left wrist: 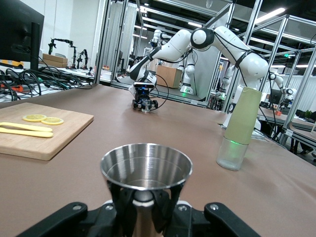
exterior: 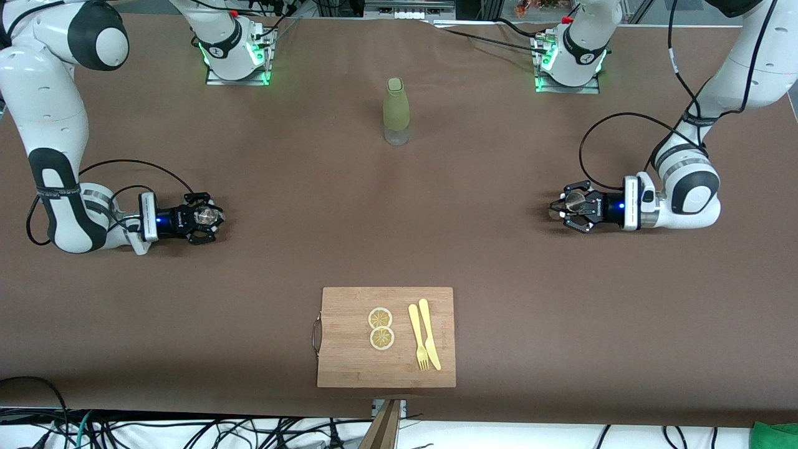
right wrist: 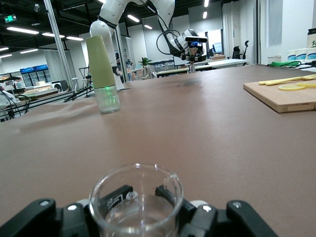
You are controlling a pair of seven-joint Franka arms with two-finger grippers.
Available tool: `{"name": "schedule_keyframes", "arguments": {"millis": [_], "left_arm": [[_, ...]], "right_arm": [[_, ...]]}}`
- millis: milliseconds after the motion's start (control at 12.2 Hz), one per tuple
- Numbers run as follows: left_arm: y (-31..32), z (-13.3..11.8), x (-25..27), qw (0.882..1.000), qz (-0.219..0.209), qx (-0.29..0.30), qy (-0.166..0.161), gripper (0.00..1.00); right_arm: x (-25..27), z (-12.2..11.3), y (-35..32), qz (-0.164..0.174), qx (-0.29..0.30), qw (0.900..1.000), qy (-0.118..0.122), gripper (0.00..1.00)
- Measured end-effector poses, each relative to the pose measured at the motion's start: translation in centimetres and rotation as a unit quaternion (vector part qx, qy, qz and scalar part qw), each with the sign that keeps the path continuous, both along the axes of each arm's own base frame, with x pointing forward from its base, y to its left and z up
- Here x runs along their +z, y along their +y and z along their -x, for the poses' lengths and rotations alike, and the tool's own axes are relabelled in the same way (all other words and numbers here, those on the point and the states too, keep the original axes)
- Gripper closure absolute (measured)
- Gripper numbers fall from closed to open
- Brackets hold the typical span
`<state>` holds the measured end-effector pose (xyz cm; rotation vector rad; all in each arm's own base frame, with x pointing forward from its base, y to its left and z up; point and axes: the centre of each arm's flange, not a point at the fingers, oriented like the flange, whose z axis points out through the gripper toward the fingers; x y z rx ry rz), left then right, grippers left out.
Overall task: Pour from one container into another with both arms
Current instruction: 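Lift the glass and jigger, bringing both grippers together mid-table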
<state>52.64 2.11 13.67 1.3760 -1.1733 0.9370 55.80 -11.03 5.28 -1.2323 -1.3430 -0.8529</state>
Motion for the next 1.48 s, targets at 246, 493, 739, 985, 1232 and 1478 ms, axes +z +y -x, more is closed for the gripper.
{"name": "schedule_keyframes", "arguments": {"millis": [246,493,739,985,1232,1478], "left_arm": [[-0.7,0.0,-0.2,1.0,0.001,-0.001,0.002,0.91],[-1.7,-0.1,-0.3,1.0,0.003,0.001,0.003,0.91],[-2.9,-0.2,-0.5,1.0,0.003,0.001,0.006,0.91],[-4.1,-0.1,-0.7,1.0,0.004,0.002,0.009,0.91],[-6.5,-0.2,-0.9,1.0,0.006,0.012,0.01,0.91],[-10.0,0.0,-1.3,1.0,0.009,0.019,0.013,0.91]], "right_arm": [[0.1,-0.2,0.6,0.006,0.01,1.0,0.008,0.77],[2.1,-1.7,1.7,0.045,0.033,0.998,0.022,0.81],[4.8,-3.1,2.9,0.079,0.047,0.995,0.028,0.87],[5.1,-3.6,3.8,0.093,0.048,0.994,0.032,0.87],[7.4,-4.9,5.6,0.119,0.05,0.991,0.039,0.87],[9.3,-5.8,7.3,0.136,0.051,0.988,0.053,0.87]]}}
